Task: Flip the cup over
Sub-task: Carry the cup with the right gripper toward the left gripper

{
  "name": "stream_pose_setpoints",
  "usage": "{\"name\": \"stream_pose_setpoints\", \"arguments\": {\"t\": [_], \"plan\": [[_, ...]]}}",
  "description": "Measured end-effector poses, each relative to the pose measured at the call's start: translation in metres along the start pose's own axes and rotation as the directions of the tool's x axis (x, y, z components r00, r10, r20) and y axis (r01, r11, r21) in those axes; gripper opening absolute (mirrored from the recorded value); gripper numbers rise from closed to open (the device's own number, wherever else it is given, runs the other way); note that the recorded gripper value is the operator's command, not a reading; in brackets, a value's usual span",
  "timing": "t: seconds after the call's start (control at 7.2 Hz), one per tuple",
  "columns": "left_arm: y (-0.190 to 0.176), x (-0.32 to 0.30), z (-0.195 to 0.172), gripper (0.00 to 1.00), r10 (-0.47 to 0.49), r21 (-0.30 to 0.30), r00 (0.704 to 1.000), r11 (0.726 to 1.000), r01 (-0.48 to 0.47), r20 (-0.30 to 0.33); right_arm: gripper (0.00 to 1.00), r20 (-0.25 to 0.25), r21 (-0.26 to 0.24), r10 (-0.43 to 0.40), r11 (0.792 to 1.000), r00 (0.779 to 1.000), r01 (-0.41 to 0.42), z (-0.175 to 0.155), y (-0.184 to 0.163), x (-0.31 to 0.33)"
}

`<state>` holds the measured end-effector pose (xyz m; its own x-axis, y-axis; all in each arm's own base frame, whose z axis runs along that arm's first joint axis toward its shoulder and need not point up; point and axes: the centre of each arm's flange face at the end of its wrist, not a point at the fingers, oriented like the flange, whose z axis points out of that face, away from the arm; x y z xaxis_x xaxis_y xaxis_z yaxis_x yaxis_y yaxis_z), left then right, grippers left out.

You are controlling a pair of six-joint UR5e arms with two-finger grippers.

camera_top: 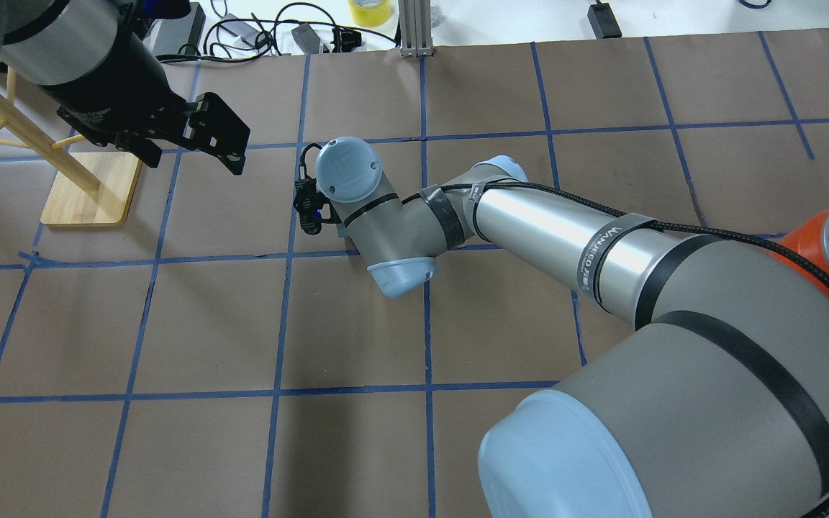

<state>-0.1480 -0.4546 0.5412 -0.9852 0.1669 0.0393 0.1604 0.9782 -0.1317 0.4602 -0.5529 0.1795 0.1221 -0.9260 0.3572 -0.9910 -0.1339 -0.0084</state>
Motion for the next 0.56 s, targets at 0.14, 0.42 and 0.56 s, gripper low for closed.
{"name": "stream_pose_setpoints", "arguments": {"t": [0.14, 0.42, 0.56], "plan": [[0.0002, 0.0001, 0.0003, 1.00, 0.000, -0.001, 1.000, 1.000, 0.000, -0.001, 0.91, 0.002, -0.002, -0.002, 1.000, 1.000, 0.002, 0.0006, -0.0005, -0.0006], [0.0001, 0.0001, 0.0007, 1.00, 0.000, -0.003, 1.000, 1.000, 0.000, -0.002, 0.99, 0.001, 0.002, 0.006, 1.000, 1.000, -0.006, -0.0014, -0.0015, 0.0005], [-0.0004, 0.0001, 0.0011, 1.00, 0.000, -0.003, 1.000, 1.000, 0.000, -0.002, 0.99, -0.006, 0.006, 0.014, 1.000, 1.000, -0.014, -0.0055, -0.0021, 0.0033]]}}
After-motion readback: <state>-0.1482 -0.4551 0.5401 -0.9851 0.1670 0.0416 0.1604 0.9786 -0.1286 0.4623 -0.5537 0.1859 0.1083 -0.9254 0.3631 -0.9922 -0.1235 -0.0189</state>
